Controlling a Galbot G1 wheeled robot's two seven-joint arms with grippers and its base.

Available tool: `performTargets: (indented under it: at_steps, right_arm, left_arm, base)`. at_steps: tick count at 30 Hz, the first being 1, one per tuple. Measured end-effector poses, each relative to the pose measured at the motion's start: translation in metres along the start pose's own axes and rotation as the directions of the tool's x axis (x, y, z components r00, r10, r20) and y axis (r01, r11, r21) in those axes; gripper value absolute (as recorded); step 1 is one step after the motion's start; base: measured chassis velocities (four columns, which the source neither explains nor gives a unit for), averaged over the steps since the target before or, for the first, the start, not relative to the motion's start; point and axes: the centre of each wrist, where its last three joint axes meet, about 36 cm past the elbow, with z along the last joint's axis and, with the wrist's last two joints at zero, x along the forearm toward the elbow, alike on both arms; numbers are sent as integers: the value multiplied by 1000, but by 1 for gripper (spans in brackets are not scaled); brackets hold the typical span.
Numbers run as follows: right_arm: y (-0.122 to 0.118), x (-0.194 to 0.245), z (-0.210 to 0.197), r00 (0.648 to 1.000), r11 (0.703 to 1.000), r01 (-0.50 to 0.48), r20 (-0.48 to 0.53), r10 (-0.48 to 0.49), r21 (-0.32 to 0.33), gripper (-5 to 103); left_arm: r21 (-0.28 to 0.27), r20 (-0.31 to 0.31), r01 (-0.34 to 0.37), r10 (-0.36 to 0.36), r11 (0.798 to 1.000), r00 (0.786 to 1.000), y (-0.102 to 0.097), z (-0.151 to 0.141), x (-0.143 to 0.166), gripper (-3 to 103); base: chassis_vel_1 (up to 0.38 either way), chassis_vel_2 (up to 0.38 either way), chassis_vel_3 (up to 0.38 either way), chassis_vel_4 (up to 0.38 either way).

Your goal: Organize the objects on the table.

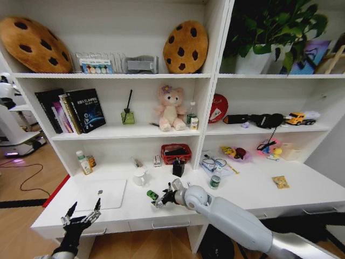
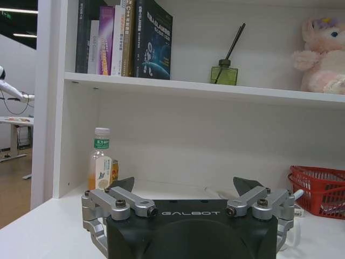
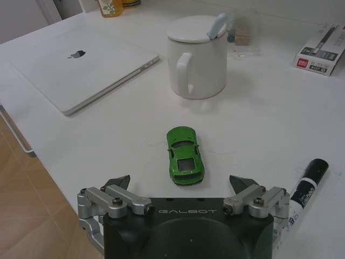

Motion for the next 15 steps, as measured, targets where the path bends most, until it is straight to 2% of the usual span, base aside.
performTargets:
  at_steps: [4,15]
  right_arm:
    - [2,-7,2,1000,999,-1,-16,1,-34,100]
    - [-2,-17,-6,1000,998,-20,-18,19,-54,100]
  left_arm:
    - [0,0,0,0,1000,1000,0,0,0,100]
    - [0,0,0,0,1000,1000,0,0,0,100]
  base:
    - [0,0,0,0]
    - [0,0,0,0]
